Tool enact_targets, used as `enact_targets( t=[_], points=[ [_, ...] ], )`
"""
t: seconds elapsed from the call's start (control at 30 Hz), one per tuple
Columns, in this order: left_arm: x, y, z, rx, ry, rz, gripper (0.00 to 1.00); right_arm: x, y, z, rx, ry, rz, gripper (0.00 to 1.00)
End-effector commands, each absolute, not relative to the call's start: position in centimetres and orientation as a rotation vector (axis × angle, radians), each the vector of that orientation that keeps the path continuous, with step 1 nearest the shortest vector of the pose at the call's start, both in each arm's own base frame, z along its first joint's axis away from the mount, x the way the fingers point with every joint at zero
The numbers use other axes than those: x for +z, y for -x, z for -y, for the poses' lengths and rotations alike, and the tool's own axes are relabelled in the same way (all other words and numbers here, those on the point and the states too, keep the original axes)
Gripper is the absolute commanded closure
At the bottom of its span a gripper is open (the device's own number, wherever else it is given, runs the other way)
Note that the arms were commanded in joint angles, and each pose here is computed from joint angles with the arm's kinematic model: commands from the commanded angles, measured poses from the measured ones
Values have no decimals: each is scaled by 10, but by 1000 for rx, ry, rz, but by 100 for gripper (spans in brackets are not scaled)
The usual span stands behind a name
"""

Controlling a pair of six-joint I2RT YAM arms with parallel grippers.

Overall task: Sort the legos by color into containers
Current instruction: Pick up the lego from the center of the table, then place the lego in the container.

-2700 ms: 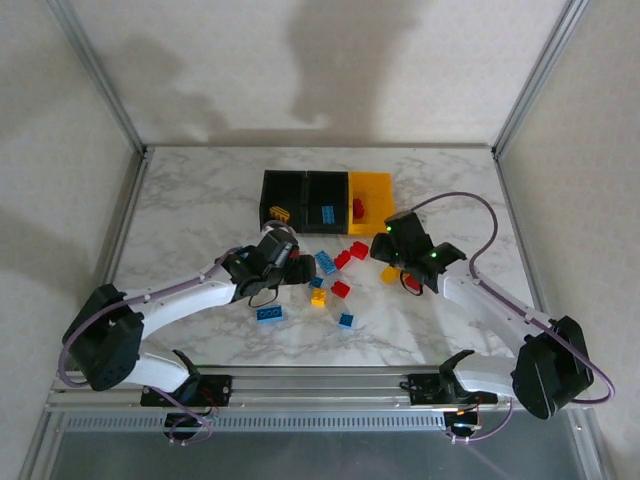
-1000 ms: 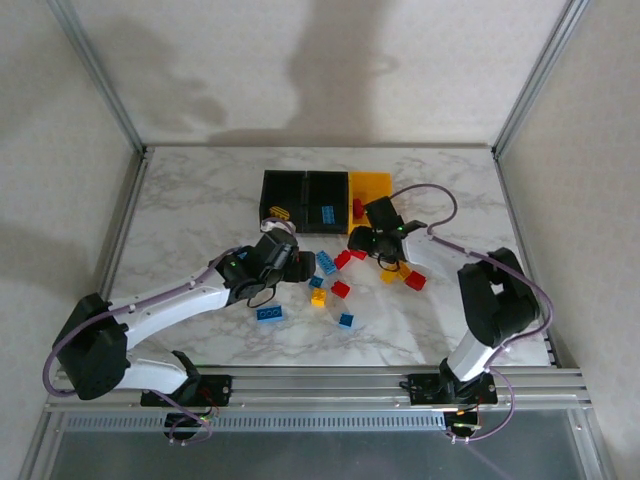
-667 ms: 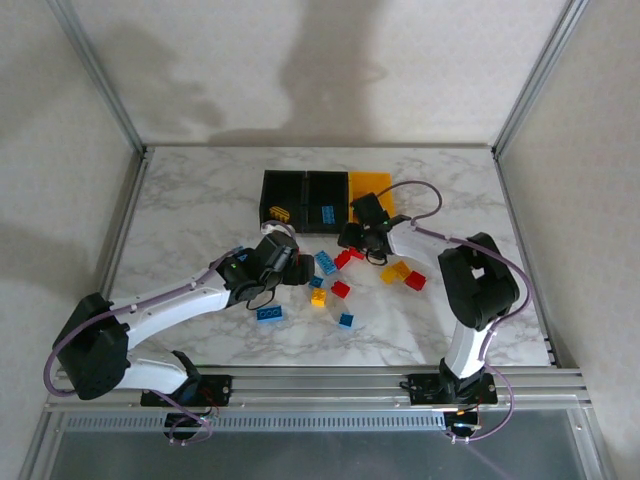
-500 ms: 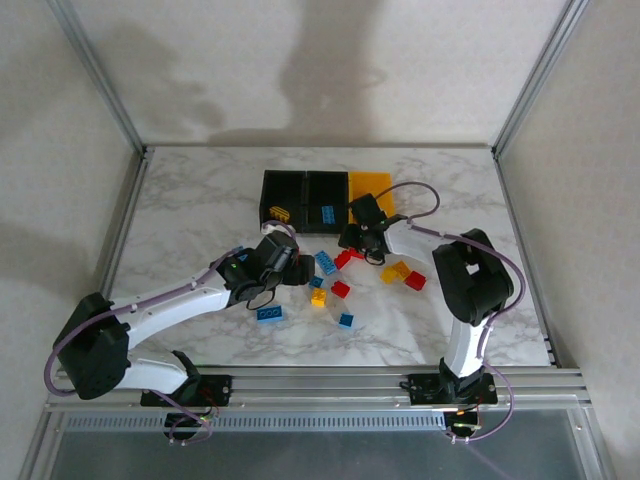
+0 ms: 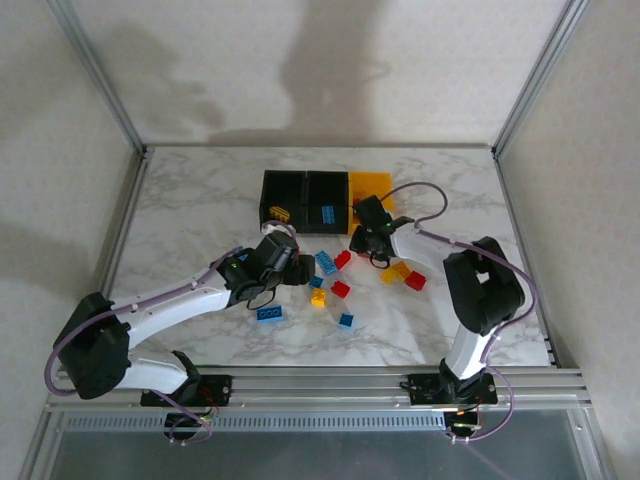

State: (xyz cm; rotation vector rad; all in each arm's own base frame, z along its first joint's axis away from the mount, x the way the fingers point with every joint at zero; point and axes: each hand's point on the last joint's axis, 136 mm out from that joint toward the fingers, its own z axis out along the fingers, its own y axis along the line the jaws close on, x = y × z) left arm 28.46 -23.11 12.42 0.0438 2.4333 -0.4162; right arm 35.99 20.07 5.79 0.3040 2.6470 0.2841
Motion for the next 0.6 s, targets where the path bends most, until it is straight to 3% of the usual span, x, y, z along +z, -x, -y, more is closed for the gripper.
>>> enact_targets(
  t=[0.0, 0.27, 0.57],
  points=[
    [123, -288, 236, -460, -16, -2435, 19, 100, -366, -194, 254, -258, -2568, 66],
    [132, -291, 241, -494, 2, -2417, 19, 148, -425, -210, 502, -408, -2442, 64],
    [134, -289, 238, -479, -11, -2412, 19, 142, -484, -191, 435, -656, -2366, 64]
  ],
)
